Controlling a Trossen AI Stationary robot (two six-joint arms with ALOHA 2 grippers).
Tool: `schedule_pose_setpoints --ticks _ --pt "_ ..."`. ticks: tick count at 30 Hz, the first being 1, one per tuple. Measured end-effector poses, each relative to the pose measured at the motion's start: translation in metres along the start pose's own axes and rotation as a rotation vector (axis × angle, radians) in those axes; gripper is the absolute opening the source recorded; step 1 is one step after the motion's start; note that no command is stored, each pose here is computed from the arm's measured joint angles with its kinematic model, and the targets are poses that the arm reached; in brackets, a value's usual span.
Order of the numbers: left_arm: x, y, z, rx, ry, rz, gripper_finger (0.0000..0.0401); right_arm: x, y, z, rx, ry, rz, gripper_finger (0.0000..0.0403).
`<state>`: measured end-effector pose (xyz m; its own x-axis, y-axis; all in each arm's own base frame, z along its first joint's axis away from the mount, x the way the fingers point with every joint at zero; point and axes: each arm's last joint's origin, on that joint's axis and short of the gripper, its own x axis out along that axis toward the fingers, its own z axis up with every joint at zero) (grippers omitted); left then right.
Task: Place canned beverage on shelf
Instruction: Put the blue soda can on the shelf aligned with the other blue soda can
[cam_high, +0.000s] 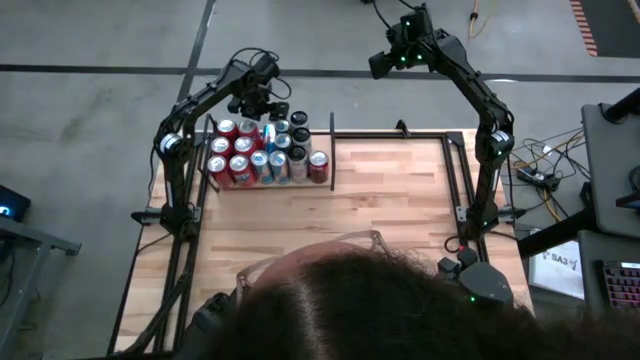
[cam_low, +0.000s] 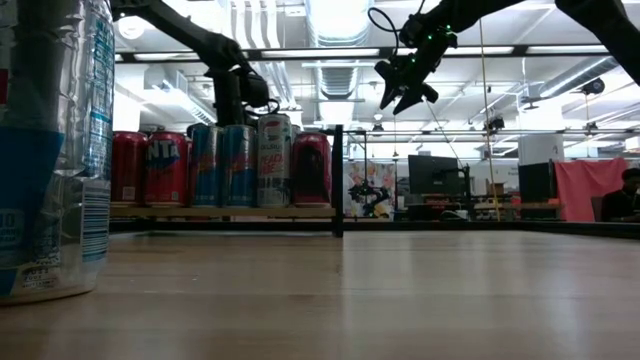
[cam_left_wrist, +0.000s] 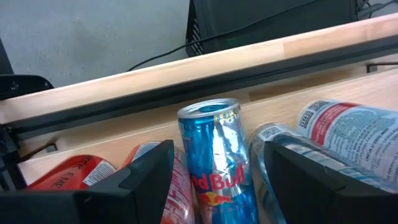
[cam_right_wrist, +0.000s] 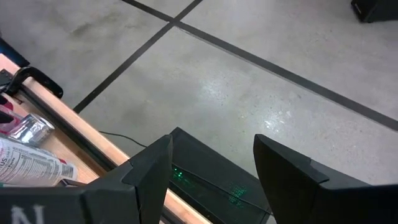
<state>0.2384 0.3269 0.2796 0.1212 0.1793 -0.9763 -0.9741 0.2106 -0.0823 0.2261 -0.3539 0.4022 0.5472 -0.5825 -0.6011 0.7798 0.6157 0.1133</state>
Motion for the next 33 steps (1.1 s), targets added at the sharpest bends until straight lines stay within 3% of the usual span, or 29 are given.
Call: schedule_pose_setpoints --ticks 33 --pt "0.016 0.0 0.005 0.017 0.032 -0.007 0.0233 0.0 0.0 0.003 -0.001 -0.027 0.0 0.0211"
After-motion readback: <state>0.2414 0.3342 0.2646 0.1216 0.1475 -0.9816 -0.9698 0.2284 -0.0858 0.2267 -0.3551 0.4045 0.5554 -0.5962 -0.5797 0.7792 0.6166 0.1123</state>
